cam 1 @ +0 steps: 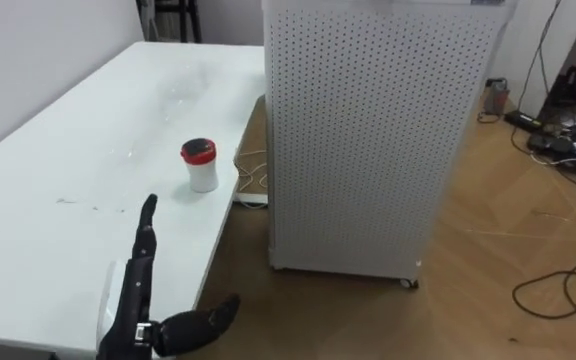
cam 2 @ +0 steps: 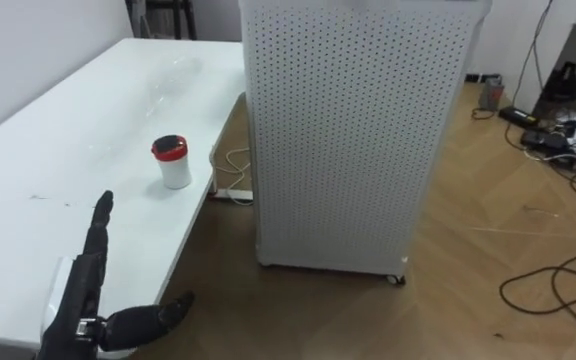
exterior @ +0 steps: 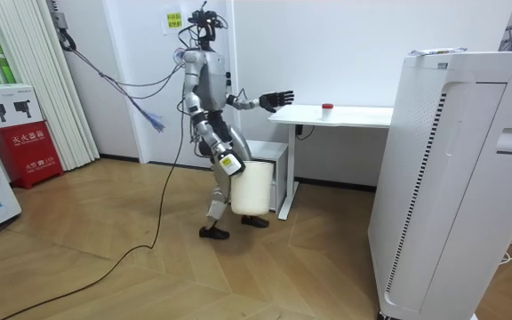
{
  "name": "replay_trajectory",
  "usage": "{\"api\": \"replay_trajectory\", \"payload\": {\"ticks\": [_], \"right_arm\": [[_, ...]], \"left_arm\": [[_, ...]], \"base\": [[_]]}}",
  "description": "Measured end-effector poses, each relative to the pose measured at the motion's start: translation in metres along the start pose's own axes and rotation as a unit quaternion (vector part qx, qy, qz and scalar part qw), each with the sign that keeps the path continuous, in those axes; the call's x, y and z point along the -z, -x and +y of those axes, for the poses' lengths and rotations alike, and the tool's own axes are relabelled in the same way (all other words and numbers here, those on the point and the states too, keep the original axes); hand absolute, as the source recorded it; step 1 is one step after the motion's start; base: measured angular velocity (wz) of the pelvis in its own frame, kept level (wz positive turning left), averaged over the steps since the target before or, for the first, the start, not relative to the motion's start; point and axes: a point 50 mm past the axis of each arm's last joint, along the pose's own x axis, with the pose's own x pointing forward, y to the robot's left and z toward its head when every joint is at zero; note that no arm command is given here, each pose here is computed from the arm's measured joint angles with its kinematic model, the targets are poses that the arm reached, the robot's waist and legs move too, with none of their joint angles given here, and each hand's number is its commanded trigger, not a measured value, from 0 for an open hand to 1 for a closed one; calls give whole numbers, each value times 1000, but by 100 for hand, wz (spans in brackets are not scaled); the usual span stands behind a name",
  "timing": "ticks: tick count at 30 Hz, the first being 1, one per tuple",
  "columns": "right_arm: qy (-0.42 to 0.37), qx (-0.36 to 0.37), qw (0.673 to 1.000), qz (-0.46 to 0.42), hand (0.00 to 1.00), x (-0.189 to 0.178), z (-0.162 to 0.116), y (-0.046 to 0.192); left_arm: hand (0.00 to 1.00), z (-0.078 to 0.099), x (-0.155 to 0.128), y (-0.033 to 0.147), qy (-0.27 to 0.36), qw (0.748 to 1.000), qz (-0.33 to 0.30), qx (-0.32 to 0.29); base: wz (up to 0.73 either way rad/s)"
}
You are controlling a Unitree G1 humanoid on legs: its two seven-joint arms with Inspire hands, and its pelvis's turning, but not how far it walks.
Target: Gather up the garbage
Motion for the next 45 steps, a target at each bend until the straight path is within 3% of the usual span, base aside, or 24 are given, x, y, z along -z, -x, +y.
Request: {"api": "replay_trajectory", "payload": {"ticks": [6, 20, 38, 41, 45], "right_arm": [[8, -6, 1000, -4, 100, -5, 3, -2], [27, -23, 999, -35, 100, -22, 12, -6], [57, -78, 994, -54, 100, -41, 14, -11], [48, -64, 996, -48, 100, -37, 9, -10], [62, -75, 994, -54, 100, -40, 16, -10]], "left_arm": [[0, 3, -15, -8, 7, 999, -36, -9], [0, 7, -16, -11, 14, 998, -39, -43], [0, 6, -5, -3, -8, 1000, -2, -18], [0, -5, -12, -8, 10, 1000, -15, -2], [0, -4, 1, 0, 16, 1000, 24, -5]], "base": [[-17], [12], [12], [43], [-18]]}}
